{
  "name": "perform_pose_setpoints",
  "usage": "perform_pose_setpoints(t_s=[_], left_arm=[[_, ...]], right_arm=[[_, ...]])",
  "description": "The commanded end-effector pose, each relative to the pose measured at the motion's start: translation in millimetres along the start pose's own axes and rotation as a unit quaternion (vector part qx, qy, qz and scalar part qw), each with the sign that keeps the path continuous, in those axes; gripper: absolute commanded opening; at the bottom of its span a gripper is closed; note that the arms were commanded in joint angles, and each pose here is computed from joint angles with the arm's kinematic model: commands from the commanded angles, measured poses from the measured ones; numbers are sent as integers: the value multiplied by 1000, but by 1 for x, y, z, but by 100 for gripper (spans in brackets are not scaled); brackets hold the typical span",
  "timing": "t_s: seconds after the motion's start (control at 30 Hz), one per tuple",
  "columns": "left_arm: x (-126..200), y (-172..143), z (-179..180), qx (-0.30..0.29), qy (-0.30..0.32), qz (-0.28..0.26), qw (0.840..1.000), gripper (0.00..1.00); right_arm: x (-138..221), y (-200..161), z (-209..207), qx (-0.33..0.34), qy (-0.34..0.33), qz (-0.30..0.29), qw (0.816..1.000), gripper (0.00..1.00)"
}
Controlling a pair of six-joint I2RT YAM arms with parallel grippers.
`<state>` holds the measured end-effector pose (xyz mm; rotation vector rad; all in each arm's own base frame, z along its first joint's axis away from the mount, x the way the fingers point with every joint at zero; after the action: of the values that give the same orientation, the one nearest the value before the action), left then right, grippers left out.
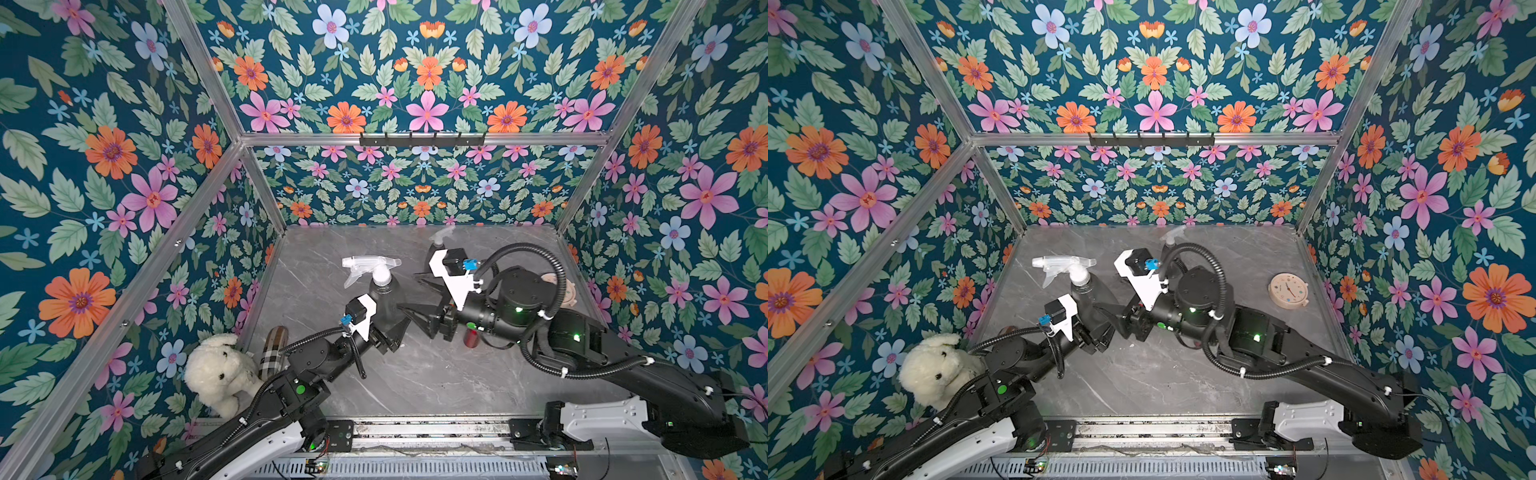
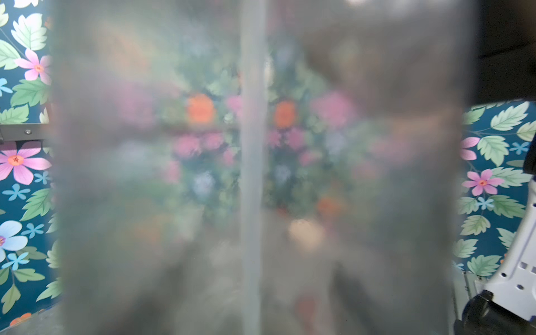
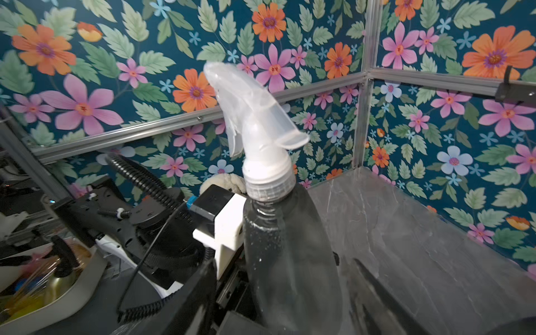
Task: Attach spray nozzles to spray bottles
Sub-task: Screw the spray nozzle on the spray bottle.
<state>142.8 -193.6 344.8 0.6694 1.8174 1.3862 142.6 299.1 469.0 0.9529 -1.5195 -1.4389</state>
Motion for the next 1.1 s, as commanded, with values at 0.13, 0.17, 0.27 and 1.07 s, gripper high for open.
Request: perform_pose_setpoints(t_s=[0.13,0.17,0.27,1.07], left_arm=[[4,4,-31,0,-124,11,992,0],[4,4,-34,3,-136,15,991,0],[4,1,-40,10,-162,30,986,0],[-2,-8,-41,23,-166,47,985,0]], right_arm=[[19,14,-15,-44,207,2,977,75],[18,16,-17,-41,219,1,975,75],[19,25,-11,-25,271,-1,962,75],[-16,19,3,-5,289,39,956,51]])
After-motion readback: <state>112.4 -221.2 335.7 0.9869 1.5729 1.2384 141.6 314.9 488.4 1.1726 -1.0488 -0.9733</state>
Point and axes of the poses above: each gripper's point midway between its finger pads, its own x axis back along the fingers, its own z axis along the line the jaws close on, y = z × x, the point moved 5 cm from there along x, back along the fingers, and after that the axes turned 8 degrees about x, right-handed, at the moved point
